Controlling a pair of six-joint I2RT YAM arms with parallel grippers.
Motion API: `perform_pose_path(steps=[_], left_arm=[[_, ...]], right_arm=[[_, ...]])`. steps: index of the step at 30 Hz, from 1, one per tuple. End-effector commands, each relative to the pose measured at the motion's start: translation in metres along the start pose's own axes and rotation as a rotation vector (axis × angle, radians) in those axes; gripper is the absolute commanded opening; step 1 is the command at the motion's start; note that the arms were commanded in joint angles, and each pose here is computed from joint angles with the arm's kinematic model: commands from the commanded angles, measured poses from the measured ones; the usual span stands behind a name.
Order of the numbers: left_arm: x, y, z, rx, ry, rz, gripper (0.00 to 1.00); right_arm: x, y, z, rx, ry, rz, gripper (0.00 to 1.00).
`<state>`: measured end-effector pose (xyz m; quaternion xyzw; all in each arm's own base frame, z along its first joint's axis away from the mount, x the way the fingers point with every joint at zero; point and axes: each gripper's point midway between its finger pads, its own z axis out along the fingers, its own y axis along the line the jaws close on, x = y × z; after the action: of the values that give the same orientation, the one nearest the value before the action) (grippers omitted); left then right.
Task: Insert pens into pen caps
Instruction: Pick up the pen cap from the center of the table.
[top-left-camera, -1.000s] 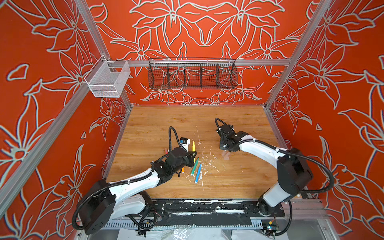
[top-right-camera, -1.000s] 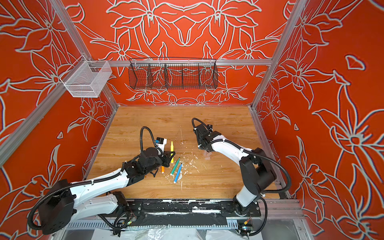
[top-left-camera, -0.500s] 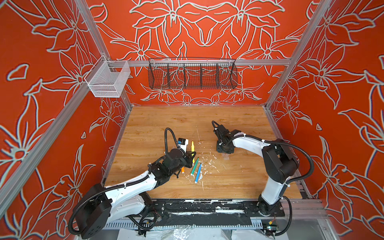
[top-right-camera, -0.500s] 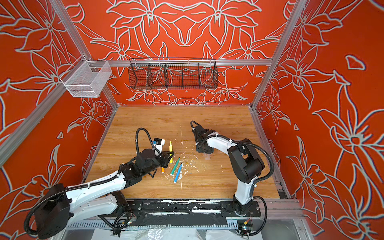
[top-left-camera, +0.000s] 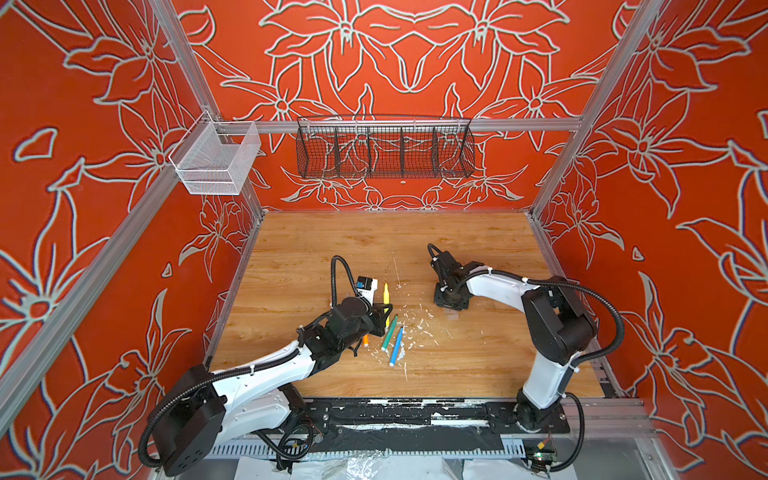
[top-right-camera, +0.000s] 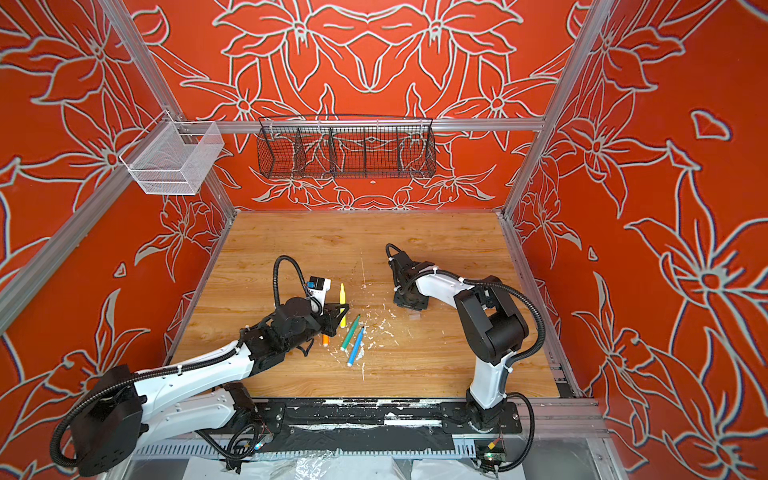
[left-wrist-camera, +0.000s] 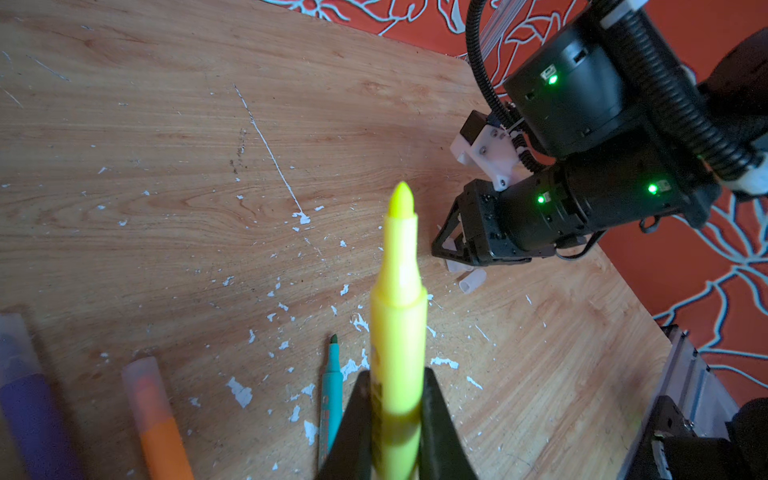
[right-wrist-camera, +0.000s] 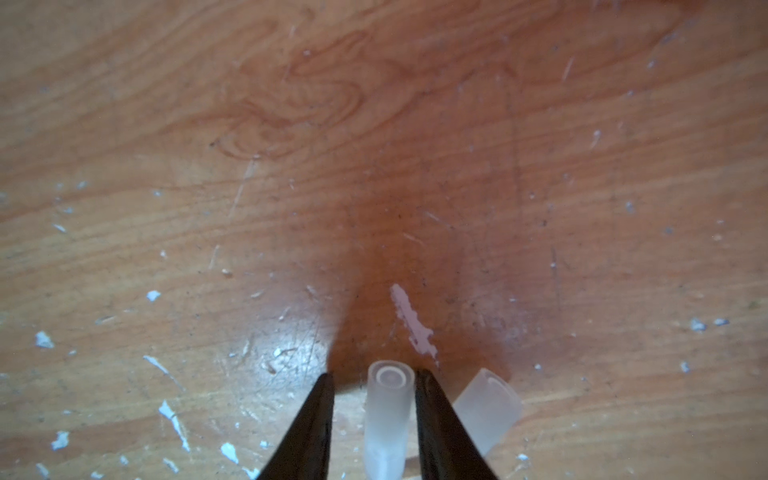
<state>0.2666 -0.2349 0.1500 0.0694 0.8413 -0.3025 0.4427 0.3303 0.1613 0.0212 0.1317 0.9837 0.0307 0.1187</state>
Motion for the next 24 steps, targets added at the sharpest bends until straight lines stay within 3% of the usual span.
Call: perform_pose_path(steps=[1,3,8,18,24], left_arm=[[-0.008,-0.006,0.002,0.012,-0.009,-0.009,0.00],[-0.009,-0.005,0.002,0.007,-0.009,-0.008,0.00],[-0.010,-0.006,0.001,0.007,-0.011,-0.006,0.00],[-0.012,-0.005,-0.001,-0.001,-0.012,-0.004,0.00],[-0.011,-0.005,0.000,0.001,-0.008,-0.003,0.00]], right_arm=[[0.024,-0.010,0.030,0.017,0.119,0.058,0.28],[0.024,-0.012,0.029,0.021,0.121,0.060,0.23],[0.023,-0.014,0.022,0.009,0.093,0.061,0.23],[0.035,-0.018,0.028,0.035,0.145,0.020,0.25],[0.035,-0.018,0.024,0.037,0.131,0.004,0.32]])
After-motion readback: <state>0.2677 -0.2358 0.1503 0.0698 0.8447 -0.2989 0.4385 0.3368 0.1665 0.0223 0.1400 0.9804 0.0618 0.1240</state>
